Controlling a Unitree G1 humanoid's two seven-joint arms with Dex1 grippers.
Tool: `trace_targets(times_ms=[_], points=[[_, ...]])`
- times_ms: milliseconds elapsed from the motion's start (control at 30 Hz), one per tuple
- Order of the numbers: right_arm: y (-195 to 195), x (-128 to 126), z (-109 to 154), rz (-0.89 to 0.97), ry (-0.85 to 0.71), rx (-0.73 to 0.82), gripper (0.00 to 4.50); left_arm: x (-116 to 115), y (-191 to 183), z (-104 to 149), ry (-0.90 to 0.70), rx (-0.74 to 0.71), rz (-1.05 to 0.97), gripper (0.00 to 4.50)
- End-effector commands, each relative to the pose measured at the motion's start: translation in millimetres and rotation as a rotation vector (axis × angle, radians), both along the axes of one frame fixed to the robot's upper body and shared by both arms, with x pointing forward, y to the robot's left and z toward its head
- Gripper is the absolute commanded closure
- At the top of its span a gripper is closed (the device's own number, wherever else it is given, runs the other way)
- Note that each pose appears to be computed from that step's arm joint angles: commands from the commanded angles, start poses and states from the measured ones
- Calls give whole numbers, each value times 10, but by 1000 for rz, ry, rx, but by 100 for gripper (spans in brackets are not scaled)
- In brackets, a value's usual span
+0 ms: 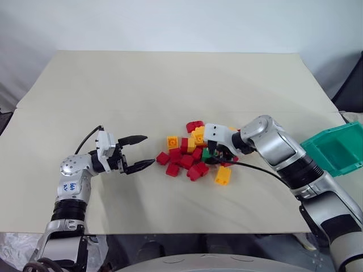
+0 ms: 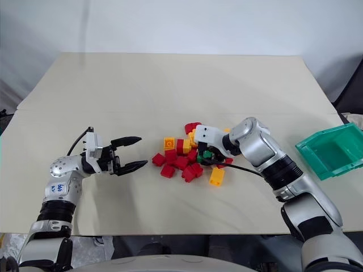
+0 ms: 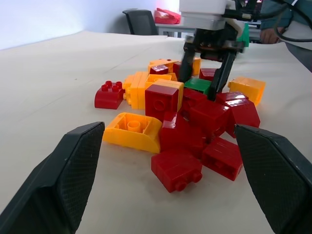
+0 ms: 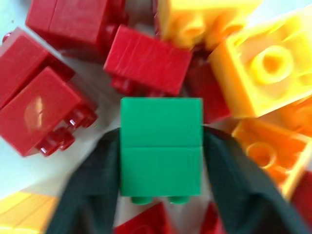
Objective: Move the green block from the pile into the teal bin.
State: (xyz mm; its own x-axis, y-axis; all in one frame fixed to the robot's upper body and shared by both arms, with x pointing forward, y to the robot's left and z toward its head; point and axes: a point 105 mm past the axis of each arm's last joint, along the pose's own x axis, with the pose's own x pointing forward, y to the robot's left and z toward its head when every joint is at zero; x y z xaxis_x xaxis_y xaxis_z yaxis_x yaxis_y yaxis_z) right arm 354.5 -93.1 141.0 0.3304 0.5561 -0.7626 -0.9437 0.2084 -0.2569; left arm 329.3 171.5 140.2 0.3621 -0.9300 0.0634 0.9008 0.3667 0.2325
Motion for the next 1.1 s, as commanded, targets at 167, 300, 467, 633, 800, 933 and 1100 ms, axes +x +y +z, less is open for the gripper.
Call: trace_targets(times_ms=[167,300,467,633,800,933,1100], points=[[-133,-103,552,-95,-133,198,299,54,-248,213,-60,-2,-95,0],[-385,-184,846,-209,-226,327,299,74,-502,290,-72,9,-175,0],[-1305,-309,1102,-596,-431,331,299,115,-1002,392,-93,32,-288,0],[-2109,-566,1123,-920,-518,179,299,226,-1431,500,-99,51,-305,0],[-2712,-793,1085,-1142,-543,-12,299,191,-1748,641,-123,26,-375,0],[-2977,-784,996,-1207,-526,-92,299,187,-1962,704,-135,12,-405,0],[-3136,-714,905,-1248,-517,-96,160,252,-2012,700,-125,17,-376,0]])
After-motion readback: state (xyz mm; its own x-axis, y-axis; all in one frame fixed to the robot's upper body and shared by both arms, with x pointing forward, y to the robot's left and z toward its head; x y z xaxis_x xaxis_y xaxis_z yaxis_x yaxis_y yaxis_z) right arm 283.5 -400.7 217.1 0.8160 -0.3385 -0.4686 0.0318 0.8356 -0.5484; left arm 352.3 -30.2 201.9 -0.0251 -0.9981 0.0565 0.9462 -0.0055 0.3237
